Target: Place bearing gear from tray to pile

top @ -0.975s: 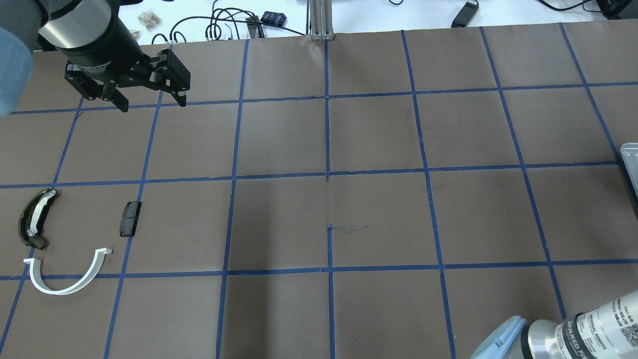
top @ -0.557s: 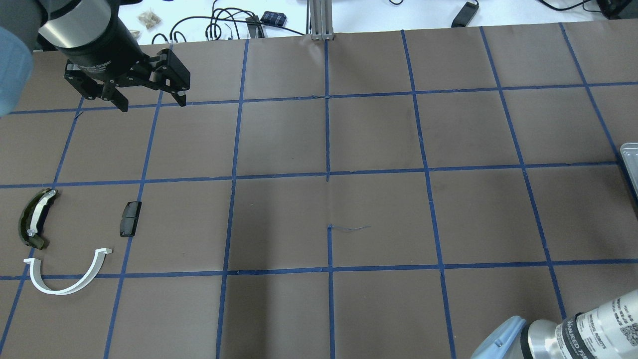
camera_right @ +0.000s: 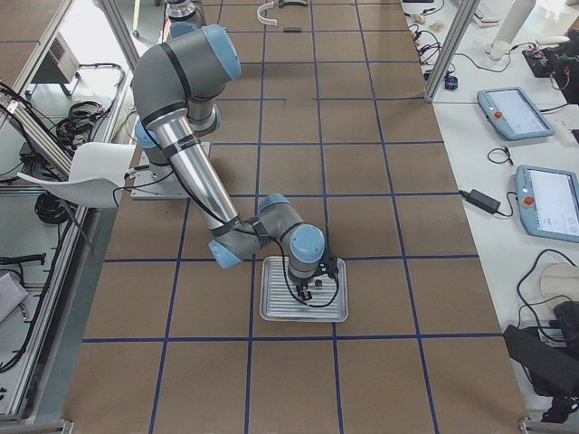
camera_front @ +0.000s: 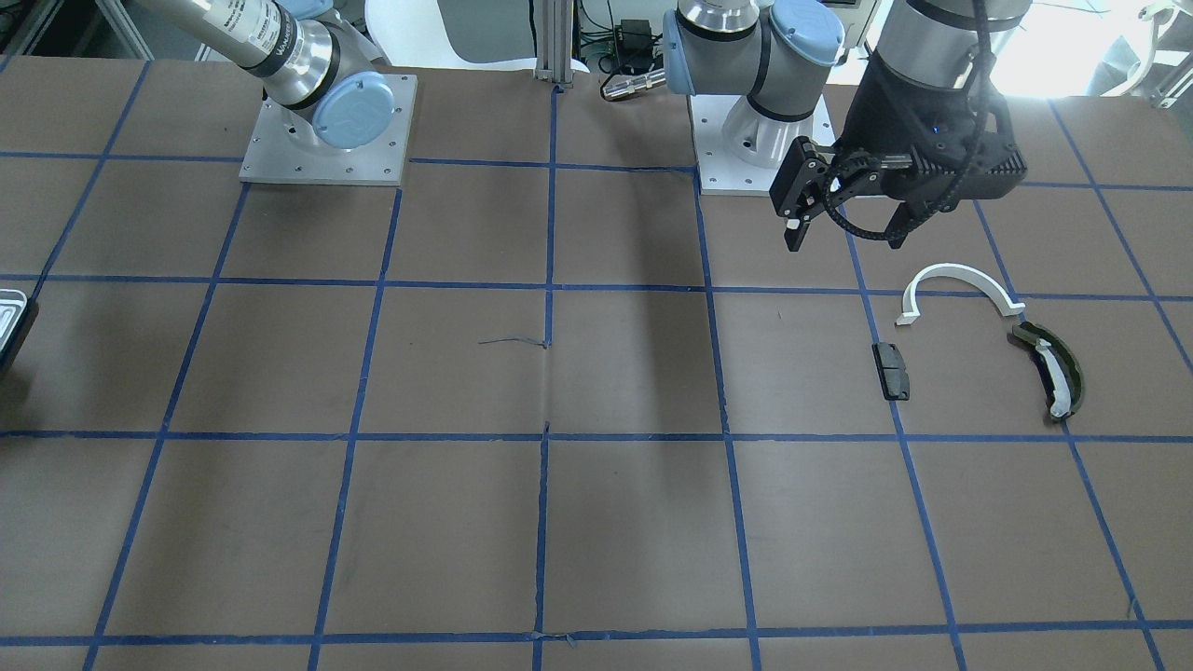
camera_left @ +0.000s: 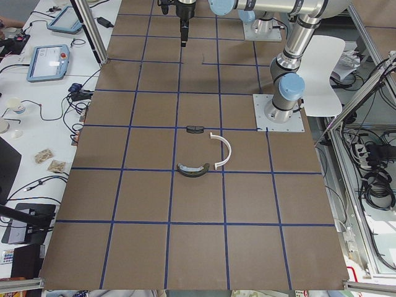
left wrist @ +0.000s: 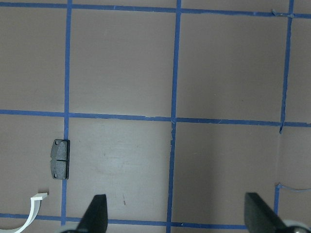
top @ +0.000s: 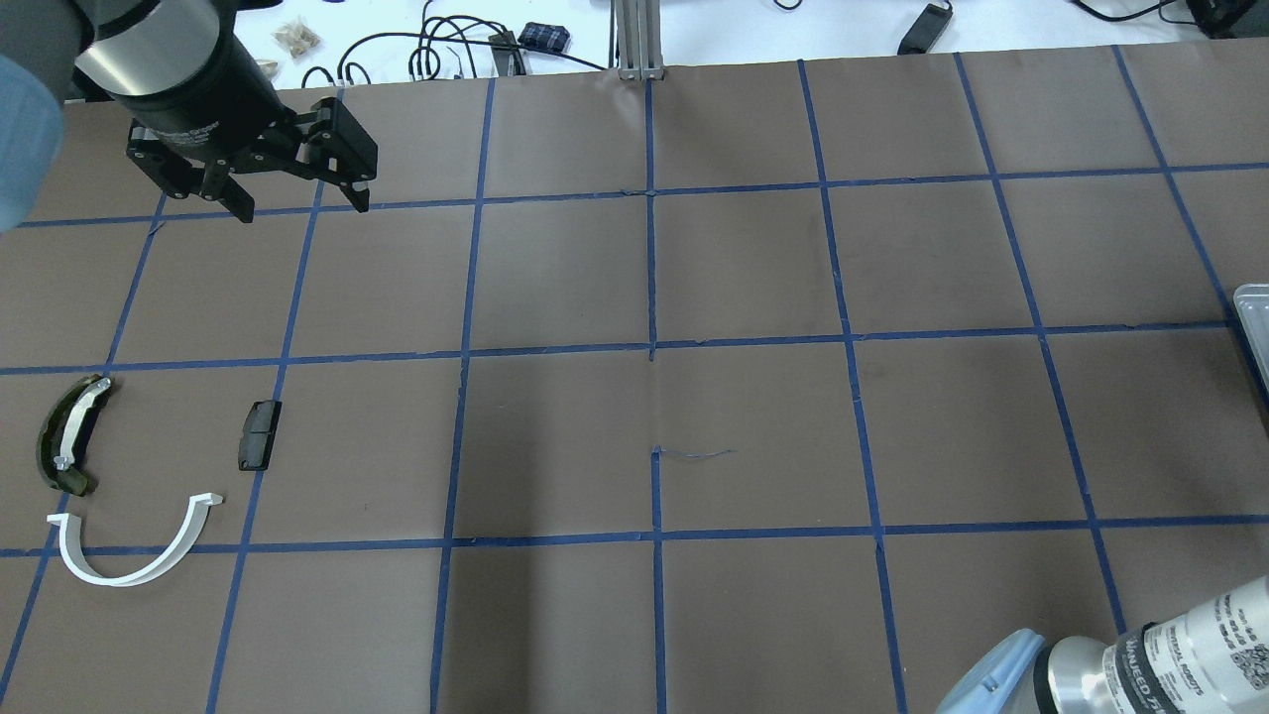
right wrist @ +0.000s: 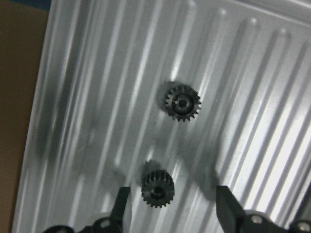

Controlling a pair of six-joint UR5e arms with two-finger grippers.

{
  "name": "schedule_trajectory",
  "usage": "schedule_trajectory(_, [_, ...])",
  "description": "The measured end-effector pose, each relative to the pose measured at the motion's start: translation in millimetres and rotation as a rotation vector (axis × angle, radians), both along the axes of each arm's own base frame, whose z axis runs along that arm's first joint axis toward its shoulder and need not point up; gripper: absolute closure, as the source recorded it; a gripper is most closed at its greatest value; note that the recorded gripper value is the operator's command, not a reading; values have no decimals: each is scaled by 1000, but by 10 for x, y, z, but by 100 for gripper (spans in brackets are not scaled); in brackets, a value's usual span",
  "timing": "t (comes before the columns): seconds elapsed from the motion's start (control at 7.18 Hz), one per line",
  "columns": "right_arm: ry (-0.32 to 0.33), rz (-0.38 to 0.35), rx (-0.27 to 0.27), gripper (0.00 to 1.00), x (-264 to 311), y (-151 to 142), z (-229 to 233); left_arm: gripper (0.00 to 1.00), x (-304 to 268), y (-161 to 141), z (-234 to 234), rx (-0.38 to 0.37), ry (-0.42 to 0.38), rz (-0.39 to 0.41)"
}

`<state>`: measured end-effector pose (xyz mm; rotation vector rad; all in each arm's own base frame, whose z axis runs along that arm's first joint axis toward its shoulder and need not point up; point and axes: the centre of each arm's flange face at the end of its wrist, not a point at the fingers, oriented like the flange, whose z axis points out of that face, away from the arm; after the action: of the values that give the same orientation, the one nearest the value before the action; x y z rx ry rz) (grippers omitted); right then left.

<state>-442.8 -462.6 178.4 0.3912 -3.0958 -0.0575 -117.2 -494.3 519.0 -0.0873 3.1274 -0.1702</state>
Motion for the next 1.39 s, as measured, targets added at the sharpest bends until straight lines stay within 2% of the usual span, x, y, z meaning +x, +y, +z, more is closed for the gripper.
schedule_trajectory(0.14, [-2, 0, 0, 97, 17, -12, -1, 0, -1, 3, -3, 0, 0, 0])
schedule_trajectory(0.42, [-8, 10, 5, 98, 85, -58, 13, 0, 3, -8, 20, -5, -3, -12])
schedule_trajectory(0.56, [1, 22, -10, 97, 125, -115, 113, 0, 13, -14, 29, -7, -3, -15])
schedule_trajectory(0.7, [12, 40, -56, 97, 190, -197, 373, 0, 16, -17, 31, -7, -3, -16])
schedule_trajectory(0.84, [15, 61, -110, 92, 340, -271, 746, 0, 15, -16, 31, -7, -4, -17])
schedule_trajectory(1.11, [33, 163, -172, 92, 1124, -536, 1555, 0, 21, -17, 16, -4, -4, -16])
schedule_trajectory(1.25, [43, 207, -195, 92, 1833, -768, 1891, 0, 22, -16, 10, -3, -4, -16])
schedule_trajectory(1.39, [18, 189, -199, 92, 2645, -981, 2043, 0, 22, -16, 7, -2, -4, -16])
